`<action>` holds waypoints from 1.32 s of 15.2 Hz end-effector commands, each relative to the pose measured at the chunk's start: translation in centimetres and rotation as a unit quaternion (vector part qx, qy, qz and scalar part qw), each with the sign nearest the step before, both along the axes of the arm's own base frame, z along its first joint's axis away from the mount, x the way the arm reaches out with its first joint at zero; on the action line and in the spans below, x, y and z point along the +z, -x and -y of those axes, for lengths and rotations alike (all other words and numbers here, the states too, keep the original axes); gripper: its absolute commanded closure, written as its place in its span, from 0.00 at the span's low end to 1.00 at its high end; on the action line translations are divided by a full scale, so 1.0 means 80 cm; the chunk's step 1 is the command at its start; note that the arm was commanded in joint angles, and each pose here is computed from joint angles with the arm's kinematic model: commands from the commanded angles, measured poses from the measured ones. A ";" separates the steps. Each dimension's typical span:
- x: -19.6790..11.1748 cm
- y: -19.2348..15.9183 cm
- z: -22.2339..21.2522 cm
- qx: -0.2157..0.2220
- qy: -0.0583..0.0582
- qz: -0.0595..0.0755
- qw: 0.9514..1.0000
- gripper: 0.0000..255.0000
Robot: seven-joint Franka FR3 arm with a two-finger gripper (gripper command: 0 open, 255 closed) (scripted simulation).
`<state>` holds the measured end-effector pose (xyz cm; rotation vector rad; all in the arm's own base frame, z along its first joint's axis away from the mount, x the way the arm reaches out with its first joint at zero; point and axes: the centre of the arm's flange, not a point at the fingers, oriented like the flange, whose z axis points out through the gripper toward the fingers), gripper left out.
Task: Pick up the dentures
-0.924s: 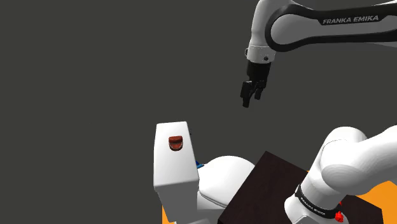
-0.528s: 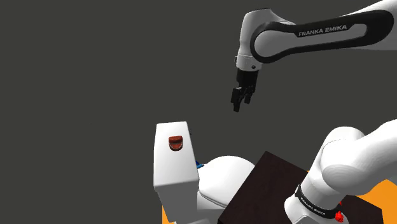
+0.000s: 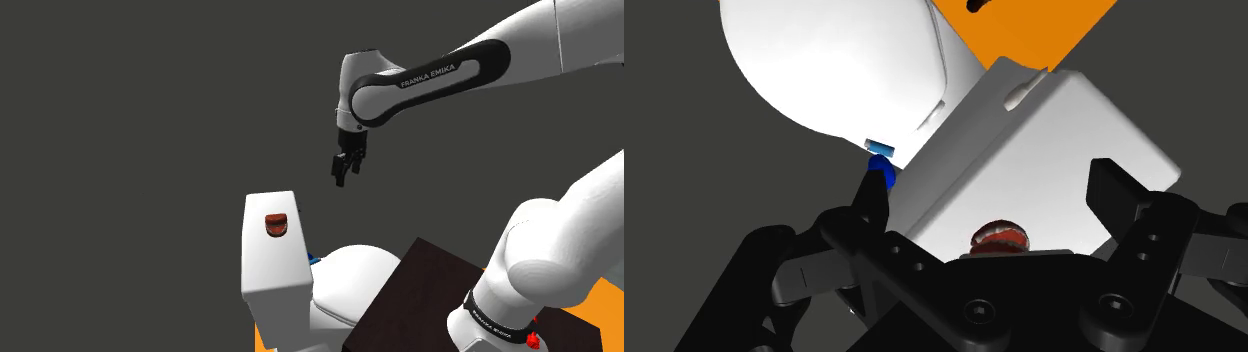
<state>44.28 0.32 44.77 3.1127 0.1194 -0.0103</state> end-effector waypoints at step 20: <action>-0.217 -0.251 -0.074 0.120 0.009 0.020 0.993 0.00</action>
